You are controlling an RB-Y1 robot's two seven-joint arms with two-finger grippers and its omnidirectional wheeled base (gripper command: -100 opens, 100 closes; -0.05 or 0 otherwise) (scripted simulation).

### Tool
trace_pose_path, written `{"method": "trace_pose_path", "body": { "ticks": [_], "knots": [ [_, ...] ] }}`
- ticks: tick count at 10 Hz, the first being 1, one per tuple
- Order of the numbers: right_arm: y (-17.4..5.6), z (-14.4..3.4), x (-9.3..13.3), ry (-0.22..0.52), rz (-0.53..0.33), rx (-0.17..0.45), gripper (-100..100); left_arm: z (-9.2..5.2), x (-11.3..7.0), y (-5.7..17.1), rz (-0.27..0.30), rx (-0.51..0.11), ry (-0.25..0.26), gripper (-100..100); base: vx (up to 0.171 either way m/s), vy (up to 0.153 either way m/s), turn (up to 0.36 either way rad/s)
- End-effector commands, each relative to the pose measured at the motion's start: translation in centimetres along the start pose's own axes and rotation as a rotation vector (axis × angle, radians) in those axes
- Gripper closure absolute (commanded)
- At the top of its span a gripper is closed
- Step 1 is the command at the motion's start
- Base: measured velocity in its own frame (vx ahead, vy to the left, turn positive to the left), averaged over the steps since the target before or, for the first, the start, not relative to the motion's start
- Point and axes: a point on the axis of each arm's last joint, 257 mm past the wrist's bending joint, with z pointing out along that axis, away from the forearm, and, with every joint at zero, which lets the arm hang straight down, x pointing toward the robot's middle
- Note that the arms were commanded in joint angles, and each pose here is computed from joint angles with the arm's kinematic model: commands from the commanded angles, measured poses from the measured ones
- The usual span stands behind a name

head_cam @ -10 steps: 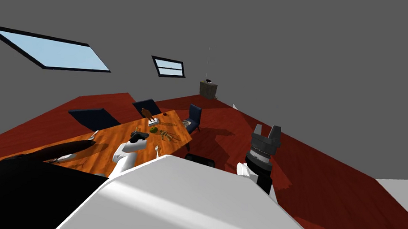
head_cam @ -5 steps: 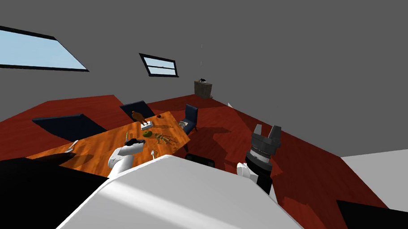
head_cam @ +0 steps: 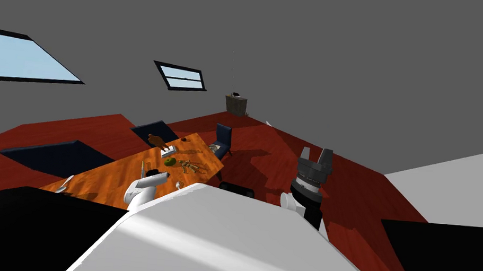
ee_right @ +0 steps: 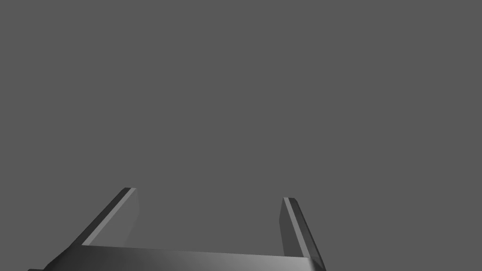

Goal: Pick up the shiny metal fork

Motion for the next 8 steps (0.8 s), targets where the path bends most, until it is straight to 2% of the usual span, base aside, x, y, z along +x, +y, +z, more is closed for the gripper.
{"method": "trace_pose_path", "body": {
  "ticks": [1,2,3,4,5,7,8],
  "knots": [
    [0.0,0.0,0.0,0.000,0.000,0.000,0,0.4,-0.6,0.4,-0.004,-0.001,-0.008,-100,0.001,0.005,0.028],
    [0.0,0.0,0.0,0.000,0.000,0.000,0,0.6,-3.3,-0.1,-0.083,-0.002,-0.088,-100,-0.004,0.014,-0.360],
    [0.0,0.0,0.0,0.000,0.000,0.000,0,0.8,-5.0,0.4,-0.086,-0.010,-0.120,-100,-0.006,0.036,-0.173],
    [0.0,0.0,0.0,0.000,0.000,0.000,0,0.8,-5.0,0.4,-0.086,-0.010,-0.120,-100,-0.005,0.022,0.058],
    [0.0,0.0,0.0,0.000,0.000,0.000,0,0.8,-7.6,0.2,-0.165,-0.010,-0.199,-100,-0.008,0.024,-0.249],
    [0.0,0.0,0.0,0.000,0.000,0.000,0,0.8,-9.1,0.7,-0.165,-0.017,-0.230,-100,-0.007,0.026,-0.098],
    [0.0,0.0,0.0,0.000,0.000,0.000,0,0.8,-9.1,0.7,-0.165,-0.017,-0.230,-100,0.000,0.001,0.028]
  ]
}}
